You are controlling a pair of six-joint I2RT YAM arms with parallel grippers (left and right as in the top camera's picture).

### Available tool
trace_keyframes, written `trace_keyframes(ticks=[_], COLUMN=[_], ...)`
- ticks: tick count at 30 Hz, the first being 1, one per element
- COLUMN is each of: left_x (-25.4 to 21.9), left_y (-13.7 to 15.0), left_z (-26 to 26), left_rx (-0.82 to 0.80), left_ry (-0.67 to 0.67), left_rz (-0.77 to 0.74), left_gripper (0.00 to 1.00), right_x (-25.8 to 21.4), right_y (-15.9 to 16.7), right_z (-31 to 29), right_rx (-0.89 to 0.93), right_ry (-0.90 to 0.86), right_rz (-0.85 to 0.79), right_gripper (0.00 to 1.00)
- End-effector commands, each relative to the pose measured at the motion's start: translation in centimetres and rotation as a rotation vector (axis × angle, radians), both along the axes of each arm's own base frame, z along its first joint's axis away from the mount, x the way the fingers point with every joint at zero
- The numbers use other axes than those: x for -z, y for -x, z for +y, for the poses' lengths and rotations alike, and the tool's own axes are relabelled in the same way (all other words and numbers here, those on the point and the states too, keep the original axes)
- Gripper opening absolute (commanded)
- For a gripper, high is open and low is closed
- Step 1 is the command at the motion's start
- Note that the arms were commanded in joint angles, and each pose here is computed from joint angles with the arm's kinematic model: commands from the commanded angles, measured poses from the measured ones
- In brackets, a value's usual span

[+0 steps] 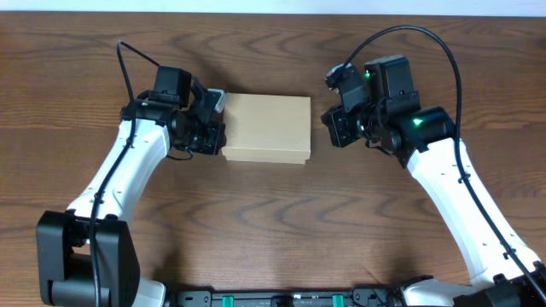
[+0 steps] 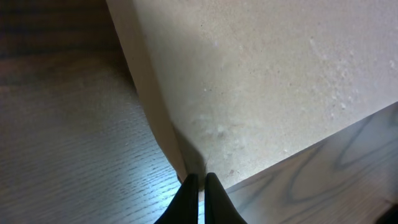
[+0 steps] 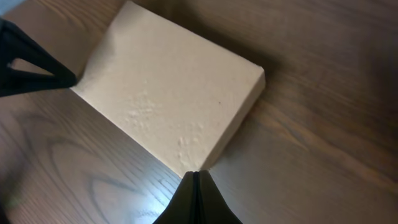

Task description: Pack container

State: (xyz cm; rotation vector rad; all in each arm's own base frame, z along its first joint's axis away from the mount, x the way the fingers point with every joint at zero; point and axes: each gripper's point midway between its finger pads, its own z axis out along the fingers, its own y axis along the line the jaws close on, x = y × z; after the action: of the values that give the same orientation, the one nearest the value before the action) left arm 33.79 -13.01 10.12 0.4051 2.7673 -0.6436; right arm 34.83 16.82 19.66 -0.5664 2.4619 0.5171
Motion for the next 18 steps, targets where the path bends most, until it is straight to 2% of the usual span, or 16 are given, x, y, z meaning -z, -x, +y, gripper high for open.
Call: trace_keyframes(ticks=[1, 9, 12, 18], left_x=[-1.6, -9.6, -12.1, -15.5], left_y=[0.6, 2.4, 4.4, 10.1], left_z=[0.0, 0.4, 0.7, 2.0], left_rx=[-0.021, -0.022, -0.023, -0.044], left_ry=[0.011, 0.049, 0.056, 0.054], left_rz=[-0.032, -0.258, -0.306, -0.359], left_gripper=[0.06, 0.06, 0.06, 0.06], right_x=[-0.4, -1.4, -3.0, -6.0], right_y=[-0.3, 0.5, 1.7, 6.7], right_z=[-0.8, -0.9, -0.5, -0.3], right_rx=[0.030, 0.063, 0.038, 0.014], right_ry=[0.024, -0.008, -0.049, -0.090], right_rz=[-0.010, -0.001, -0.016, -0.004], right_gripper=[0.01, 0.01, 0.02, 0.02])
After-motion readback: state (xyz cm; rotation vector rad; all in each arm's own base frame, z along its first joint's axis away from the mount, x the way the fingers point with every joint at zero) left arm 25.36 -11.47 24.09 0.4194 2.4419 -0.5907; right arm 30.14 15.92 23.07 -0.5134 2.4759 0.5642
